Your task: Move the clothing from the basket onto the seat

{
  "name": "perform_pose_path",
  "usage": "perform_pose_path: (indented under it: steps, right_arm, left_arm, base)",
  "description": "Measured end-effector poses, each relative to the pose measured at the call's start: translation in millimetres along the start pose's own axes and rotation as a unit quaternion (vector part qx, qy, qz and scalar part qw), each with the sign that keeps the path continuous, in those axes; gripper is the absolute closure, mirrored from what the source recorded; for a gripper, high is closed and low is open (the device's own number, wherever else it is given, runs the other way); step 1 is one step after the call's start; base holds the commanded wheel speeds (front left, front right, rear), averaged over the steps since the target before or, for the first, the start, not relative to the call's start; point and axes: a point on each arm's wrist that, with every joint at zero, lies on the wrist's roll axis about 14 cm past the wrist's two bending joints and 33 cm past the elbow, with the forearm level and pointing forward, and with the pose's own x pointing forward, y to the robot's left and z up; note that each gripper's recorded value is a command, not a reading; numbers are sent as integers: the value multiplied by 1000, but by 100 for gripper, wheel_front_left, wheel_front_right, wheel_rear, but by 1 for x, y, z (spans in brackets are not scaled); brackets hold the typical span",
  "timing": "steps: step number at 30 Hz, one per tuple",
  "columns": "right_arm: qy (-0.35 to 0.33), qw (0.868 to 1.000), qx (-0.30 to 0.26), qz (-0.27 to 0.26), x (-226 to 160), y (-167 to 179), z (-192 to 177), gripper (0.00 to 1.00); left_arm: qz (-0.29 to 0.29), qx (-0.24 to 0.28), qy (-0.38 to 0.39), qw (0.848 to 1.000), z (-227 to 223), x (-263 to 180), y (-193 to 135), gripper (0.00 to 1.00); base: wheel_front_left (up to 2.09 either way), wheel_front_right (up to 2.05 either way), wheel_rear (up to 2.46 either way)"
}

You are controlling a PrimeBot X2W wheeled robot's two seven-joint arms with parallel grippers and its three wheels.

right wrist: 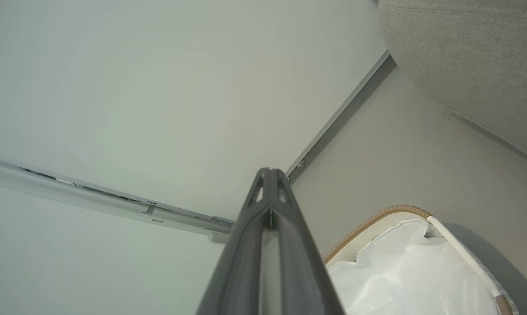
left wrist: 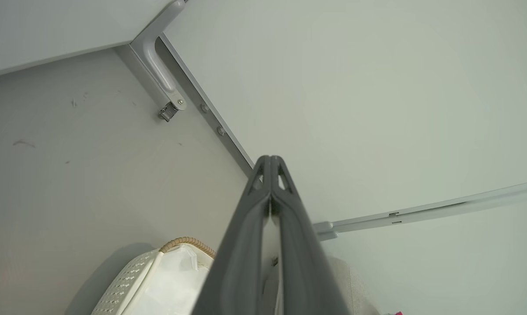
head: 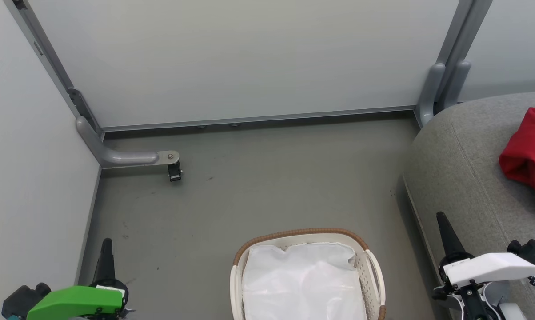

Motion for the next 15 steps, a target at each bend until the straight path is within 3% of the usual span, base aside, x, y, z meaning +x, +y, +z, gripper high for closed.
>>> perform_pose_path:
  steps: [15]
  right_arm:
    - [2,997,73,4,3,3,3,100]
  left_arm:
    - [-14,-67,-1,998,6,5,-8,100]
  base:
    - [0,0,0]
